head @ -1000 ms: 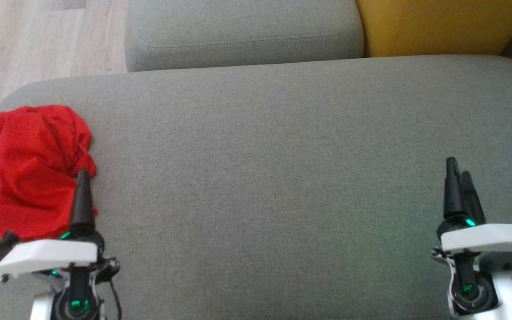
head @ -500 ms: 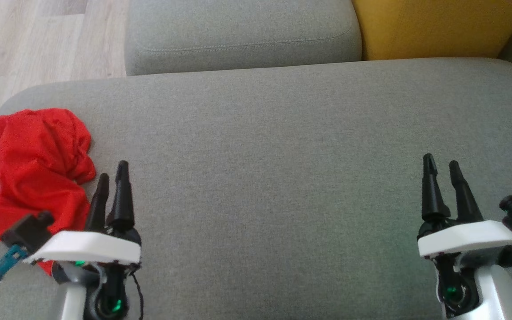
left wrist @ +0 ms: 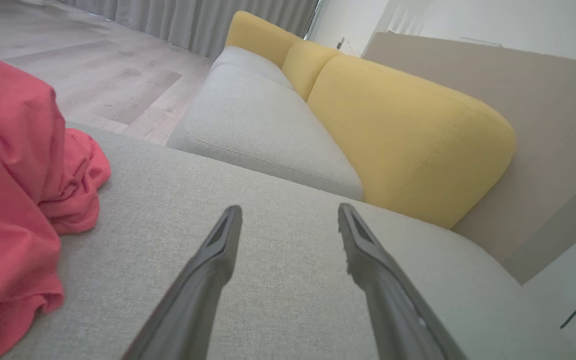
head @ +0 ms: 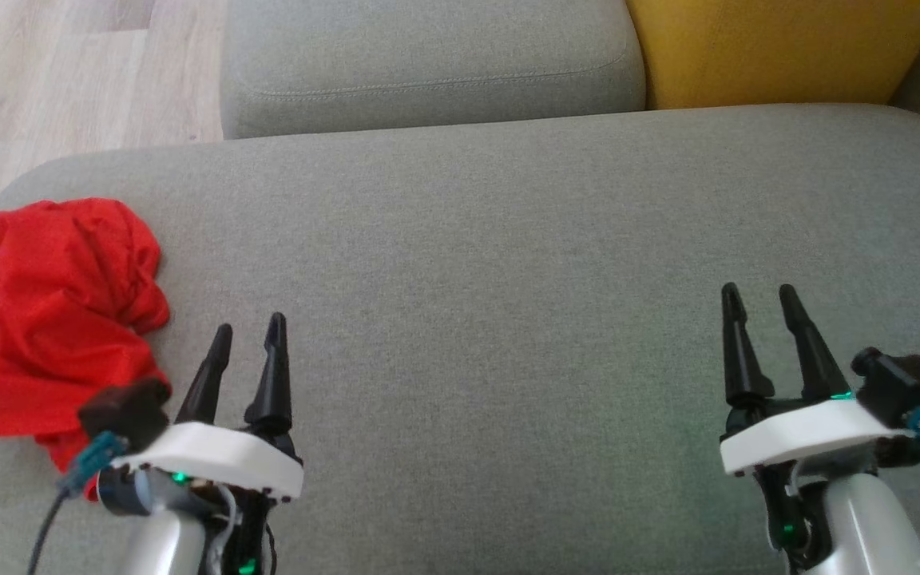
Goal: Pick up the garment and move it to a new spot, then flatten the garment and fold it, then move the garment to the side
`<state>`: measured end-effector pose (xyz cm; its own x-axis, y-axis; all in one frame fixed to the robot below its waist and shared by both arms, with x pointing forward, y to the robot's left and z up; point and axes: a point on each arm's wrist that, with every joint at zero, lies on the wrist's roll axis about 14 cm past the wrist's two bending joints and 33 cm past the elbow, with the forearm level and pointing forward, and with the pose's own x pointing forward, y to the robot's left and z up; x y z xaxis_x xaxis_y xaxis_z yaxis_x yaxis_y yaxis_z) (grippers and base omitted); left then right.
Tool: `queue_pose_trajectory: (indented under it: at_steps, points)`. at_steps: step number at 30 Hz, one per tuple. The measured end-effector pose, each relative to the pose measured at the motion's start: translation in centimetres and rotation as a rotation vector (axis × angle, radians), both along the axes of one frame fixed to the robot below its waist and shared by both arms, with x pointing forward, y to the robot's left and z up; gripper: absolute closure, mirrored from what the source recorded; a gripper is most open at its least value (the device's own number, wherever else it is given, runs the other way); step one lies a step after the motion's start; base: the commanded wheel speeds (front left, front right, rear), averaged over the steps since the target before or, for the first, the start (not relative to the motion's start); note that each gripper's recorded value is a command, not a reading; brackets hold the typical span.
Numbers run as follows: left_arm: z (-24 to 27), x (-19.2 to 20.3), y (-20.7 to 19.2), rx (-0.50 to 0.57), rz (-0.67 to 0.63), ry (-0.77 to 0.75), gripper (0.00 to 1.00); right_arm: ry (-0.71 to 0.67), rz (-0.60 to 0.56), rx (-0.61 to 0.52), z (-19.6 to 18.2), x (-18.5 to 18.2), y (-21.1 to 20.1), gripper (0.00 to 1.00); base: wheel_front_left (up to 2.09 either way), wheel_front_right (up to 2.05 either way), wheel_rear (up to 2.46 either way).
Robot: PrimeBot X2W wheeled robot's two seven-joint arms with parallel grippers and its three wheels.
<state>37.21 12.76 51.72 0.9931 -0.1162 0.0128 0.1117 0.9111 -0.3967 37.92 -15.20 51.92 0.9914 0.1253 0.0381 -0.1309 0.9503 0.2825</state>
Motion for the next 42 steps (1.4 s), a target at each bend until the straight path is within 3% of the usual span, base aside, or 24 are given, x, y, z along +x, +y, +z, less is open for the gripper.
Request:
queue_pose_trajectory:
  at_steps: [14,25,29,36,42]
  points:
    - [-0.7,-0.5,-1.3,0.223,-0.02,-0.027,0.0,-0.014,0.023,-0.16,-0.2,-0.1,0.6,0.0,0.0,0.0,0.0]
    - [-0.6,-0.7,-1.5,0.31,-0.008,-0.059,0.0,-0.058,0.036,-0.258,0.3,-0.2,1.1,0.0,0.0,0.0,0.0]
    - [-0.3,-0.7,-1.4,0.279,0.006,-0.072,0.0,-0.077,0.034,-0.262,0.6,-0.2,1.1,0.0,0.0,0.0,0.0]
    - [0.0,-0.7,-1.2,0.239,0.017,-0.087,0.0,-0.032,0.011,-0.161,-0.4,-0.2,0.3,0.0,0.0,0.0,0.0]
    - [-1.5,-1.1,-1.6,0.317,-0.009,-0.069,0.0,-0.017,0.018,-0.173,-1.1,-0.4,0.5,0.0,0.0,0.0,0.0]
